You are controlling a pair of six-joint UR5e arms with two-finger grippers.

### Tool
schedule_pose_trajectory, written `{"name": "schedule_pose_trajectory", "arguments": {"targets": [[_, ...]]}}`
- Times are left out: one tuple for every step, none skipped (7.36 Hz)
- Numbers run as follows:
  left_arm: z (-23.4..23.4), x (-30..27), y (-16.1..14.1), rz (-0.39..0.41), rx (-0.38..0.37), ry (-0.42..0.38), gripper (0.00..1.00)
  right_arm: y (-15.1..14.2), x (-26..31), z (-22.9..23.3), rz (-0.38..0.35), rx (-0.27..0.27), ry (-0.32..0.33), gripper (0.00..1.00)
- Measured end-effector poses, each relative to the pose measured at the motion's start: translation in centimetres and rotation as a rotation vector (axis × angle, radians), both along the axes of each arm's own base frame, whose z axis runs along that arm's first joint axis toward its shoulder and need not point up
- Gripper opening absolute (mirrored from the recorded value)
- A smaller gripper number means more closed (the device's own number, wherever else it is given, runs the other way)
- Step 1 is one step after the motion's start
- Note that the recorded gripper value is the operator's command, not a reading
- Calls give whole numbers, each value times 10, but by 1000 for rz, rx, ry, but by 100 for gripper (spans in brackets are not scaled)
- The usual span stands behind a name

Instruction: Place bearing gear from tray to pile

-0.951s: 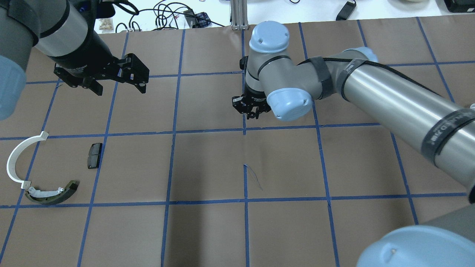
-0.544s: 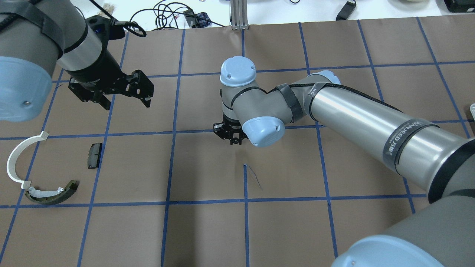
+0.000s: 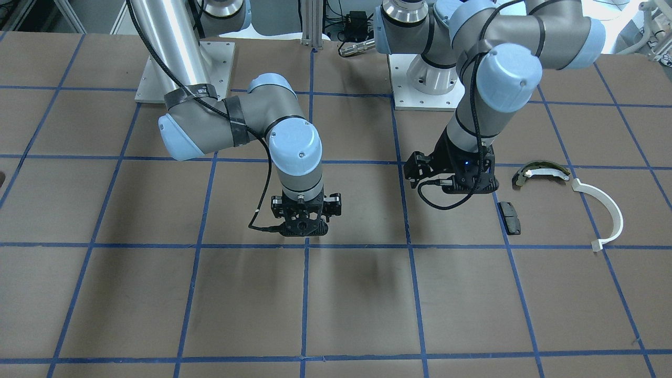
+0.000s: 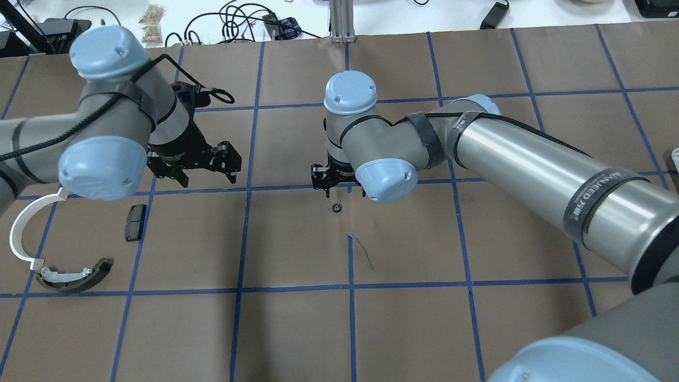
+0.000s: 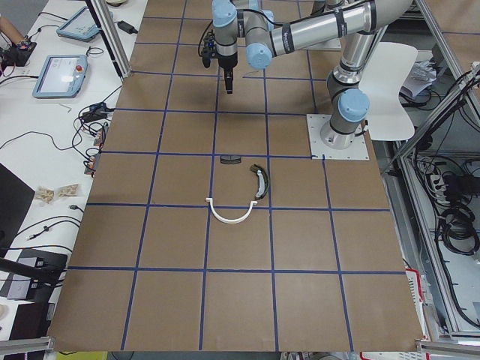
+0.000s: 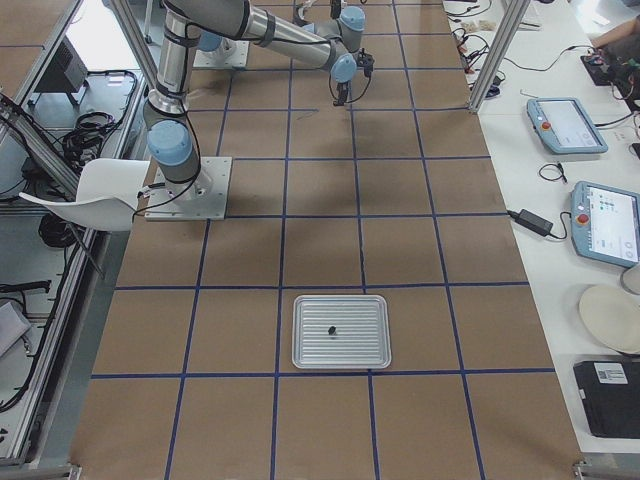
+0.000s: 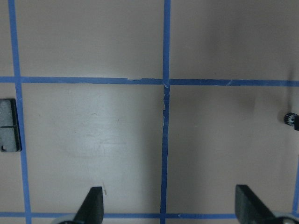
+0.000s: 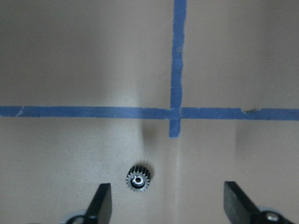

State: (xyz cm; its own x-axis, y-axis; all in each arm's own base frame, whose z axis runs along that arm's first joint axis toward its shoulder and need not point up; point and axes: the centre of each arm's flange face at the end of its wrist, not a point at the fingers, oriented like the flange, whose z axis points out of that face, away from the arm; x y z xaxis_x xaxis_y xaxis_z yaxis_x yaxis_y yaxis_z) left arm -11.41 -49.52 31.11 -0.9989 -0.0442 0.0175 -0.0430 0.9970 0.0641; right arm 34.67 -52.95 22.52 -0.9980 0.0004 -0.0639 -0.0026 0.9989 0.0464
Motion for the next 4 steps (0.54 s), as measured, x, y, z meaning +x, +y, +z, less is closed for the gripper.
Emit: {"name": "schedule_pose_trajectory", "arguments": {"targets": [[-29,-1,-1,9,35,0,100,-20,-45,20,-23,-14,5,100],[-52,-11,-2,13,61,-1,100,-36,-105,45,-32,-7,14,100],[-70,-37,-3,17,59,-6,100,-46,-172,64,-51,14,24,100],[-86,-75,-3,31,29,-8,100,-51,-235,78,-82,33,29,100]]}}
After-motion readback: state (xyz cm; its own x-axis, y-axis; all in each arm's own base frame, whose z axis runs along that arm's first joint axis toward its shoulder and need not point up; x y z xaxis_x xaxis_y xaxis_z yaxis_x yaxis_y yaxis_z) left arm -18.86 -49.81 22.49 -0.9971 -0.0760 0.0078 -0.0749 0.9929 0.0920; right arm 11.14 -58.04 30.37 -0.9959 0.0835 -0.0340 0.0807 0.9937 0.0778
